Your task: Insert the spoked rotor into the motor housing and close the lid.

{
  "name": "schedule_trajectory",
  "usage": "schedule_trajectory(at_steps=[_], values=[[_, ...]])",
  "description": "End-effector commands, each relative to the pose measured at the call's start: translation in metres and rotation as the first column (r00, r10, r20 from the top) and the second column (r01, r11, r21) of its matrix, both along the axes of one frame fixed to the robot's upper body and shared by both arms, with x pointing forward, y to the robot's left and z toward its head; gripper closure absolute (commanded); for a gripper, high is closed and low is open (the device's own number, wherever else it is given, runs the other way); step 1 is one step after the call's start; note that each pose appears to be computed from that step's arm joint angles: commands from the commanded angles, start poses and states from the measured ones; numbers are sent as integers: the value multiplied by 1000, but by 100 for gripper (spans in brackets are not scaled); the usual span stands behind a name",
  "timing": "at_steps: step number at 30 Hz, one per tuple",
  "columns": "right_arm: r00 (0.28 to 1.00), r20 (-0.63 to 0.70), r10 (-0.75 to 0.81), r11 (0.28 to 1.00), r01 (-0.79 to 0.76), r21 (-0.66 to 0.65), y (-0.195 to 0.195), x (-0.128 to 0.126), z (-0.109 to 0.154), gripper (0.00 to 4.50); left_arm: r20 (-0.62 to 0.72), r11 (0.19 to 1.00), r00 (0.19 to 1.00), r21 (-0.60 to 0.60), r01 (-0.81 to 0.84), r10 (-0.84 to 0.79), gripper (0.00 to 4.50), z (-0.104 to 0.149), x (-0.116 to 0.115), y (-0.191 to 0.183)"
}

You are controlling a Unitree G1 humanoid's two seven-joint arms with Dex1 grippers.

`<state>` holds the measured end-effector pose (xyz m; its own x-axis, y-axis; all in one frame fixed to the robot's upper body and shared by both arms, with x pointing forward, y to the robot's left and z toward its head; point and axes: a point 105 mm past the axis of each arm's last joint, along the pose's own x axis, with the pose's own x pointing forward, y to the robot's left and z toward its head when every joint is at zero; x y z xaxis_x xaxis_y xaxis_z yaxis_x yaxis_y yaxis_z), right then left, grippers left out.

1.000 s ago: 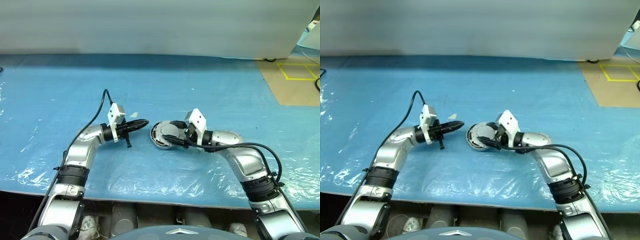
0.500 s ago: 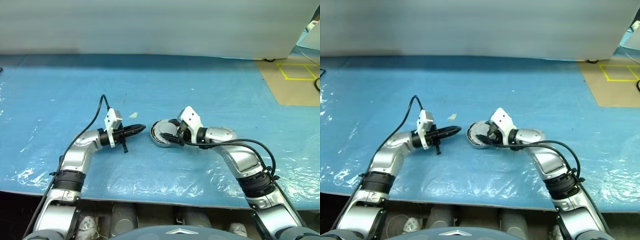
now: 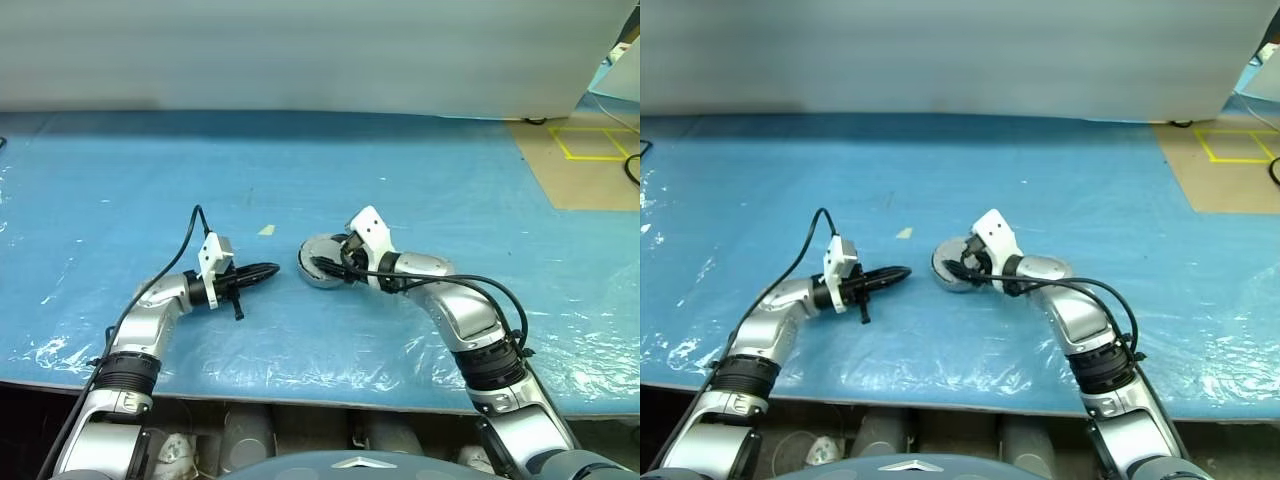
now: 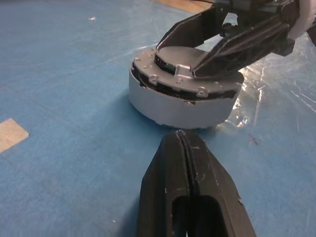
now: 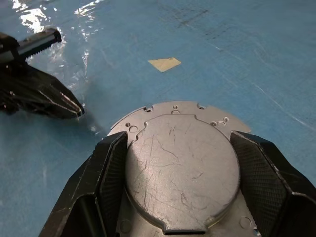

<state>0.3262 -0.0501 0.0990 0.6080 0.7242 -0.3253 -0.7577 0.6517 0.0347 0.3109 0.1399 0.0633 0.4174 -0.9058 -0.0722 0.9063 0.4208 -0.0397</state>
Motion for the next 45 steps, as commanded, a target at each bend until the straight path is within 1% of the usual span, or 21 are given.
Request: schedule_trajectory(at_steps=[1, 3, 7, 9, 12, 16, 25, 27, 31, 35, 37, 39, 45], values=[[996, -88, 4, 998, 2, 70, 9, -7, -3, 156, 48, 1000, 999, -9, 3, -3, 450, 6, 2, 2], [995, -102, 6, 997, 3, 83, 11, -8, -3, 156, 49, 1000, 999, -9, 5, -5, 450, 5, 2, 1], [993, -113, 27, 999, -22, 48, 12, -13, -8, 156, 53, 1000, 999, -10, 7, -6, 450, 5, 3, 1], [994, -104, 18, 999, -14, 42, 10, -11, -6, 156, 53, 1000, 999, -9, 8, -7, 450, 6, 3, 0], [998, -62, -18, 1000, 17, -24, 5, -4, -7, 156, 53, 1000, 999, -8, 14, -13, 450, 6, 4, -2], [995, -86, -53, 993, 43, -107, 3, -2, -17, 156, 58, 1000, 998, -10, 16, -16, 450, 9, 5, -4], [974, -148, -172, 981, 156, -112, 3, 4, -18, 156, 72, 1000, 997, -12, 24, -23, 450, 17, 6, -8], [967, -188, -172, 984, 158, -87, 6, 3, -16, 156, 72, 1000, 997, -12, 23, -22, 450, 19, 6, -9], [959, -228, -170, 984, 152, -92, 7, 0, -17, 156, 73, 1000, 997, -11, 24, -23, 450, 21, 6, -11], [960, -205, -190, 976, 162, -144, 6, 1, -21, 156, 74, 1000, 997, -14, 23, -22, 450, 23, 7, -12], [951, -217, -222, 970, 191, -154, 5, 1, -23, 156, 74, 1000, 997, -13, 23, -21, 450, 23, 7, -12], [936, -225, -273, 953, 230, -200, 3, 3, -26, 156, 73, 1000, 997, -14, 23, -21, 450, 24, 6, -13], [920, -266, -289, 953, 251, -167, 6, 4, -24, 156, 74, 1000, 997, -15, 23, -22, 450, 26, 6, -15]])
